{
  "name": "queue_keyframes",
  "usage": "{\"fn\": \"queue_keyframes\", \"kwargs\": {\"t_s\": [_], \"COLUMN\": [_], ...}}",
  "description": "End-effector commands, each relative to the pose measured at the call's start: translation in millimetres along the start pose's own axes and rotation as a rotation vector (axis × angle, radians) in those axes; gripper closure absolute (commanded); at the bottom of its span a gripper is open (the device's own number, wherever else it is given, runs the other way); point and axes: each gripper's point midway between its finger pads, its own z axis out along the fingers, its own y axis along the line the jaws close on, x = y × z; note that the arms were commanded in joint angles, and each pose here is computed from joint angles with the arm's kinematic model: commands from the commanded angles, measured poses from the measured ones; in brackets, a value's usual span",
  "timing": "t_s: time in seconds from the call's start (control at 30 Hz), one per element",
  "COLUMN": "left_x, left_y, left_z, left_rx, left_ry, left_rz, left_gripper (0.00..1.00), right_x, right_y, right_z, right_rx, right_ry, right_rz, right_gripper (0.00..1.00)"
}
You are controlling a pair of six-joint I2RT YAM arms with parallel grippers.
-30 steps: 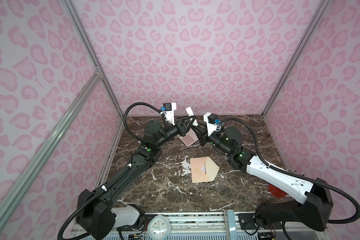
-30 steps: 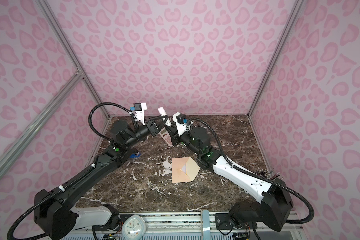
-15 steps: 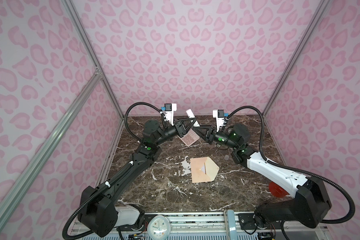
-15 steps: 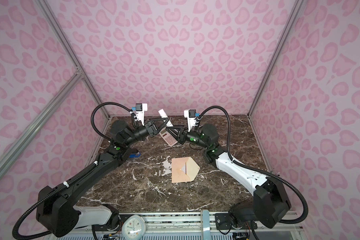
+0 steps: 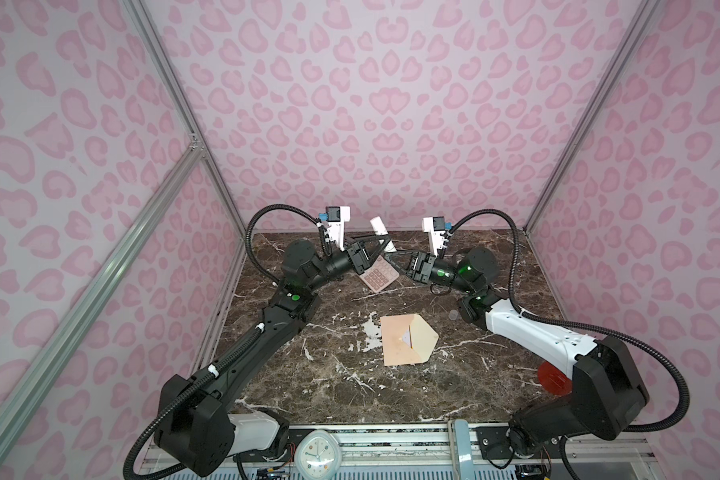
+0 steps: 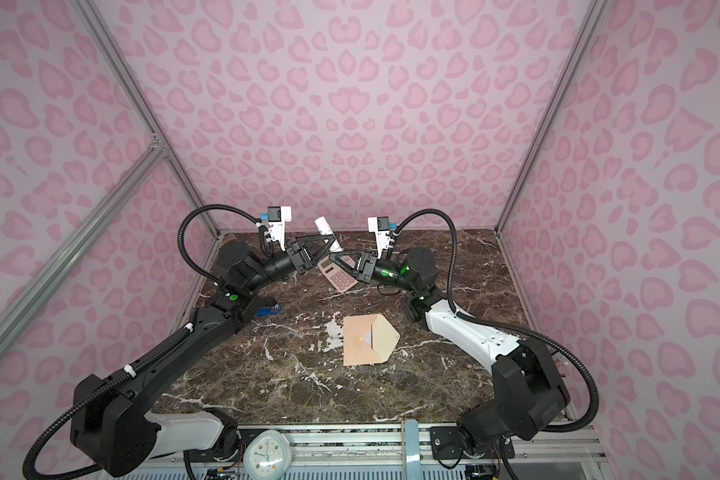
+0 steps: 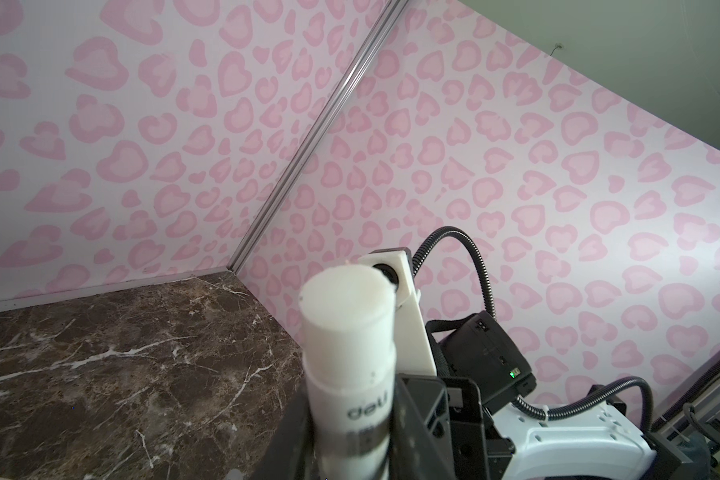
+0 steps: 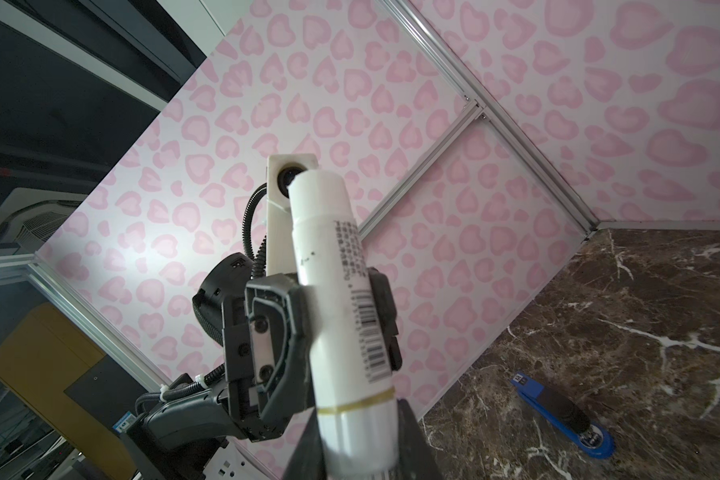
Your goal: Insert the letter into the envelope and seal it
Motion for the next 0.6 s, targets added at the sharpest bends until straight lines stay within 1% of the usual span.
{"fn": "queue_keyframes", "kwargs": {"t_s": [0.0, 0.1, 0.17, 0.27, 0.37, 0.57], "left_x": [-4.5, -16.6, -19.4, -16.4, -13.6, -9.5], "left_y": [3.1, 5.5, 6.3, 12.9, 17.6, 20.9], "left_z": [-3.7, -6.7, -5.1, -2.4, -2.1, -0.3], "left_rx": [-0.035, -0.066, -0.067, -0.08, -0.089, -0.087], "left_ry": [-0.022, -0.075, -0.085, -0.078, -0.079, -0.075], "left_rz": [0.018, -0.004, -0.043, -0.12, -0.181, -0.281], "left_gripper": [0.96, 0.96, 0.96, 0.96, 0.96, 0.96], "right_x": [-4.4, 6.3, 5.6, 2.9, 1.1, -4.6], "right_y": [6.3, -12.6, -19.3, -13.6, -12.0, -8.4], "right_z": [-5.8, -21.6, -34.7, -41.7, -35.9, -24.6], "right_rx": [0.045, 0.217, 0.317, 0.376, 0.42, 0.472], "right_ry": [-0.019, -0.012, -0.051, -0.112, -0.108, -0.173], "right_rz": [-0.21, -0.426, -0.559, -0.707, -0.78, -0.879], "right_gripper": [0.51, 0.42, 0.38, 0.34, 0.32, 0.3]}}
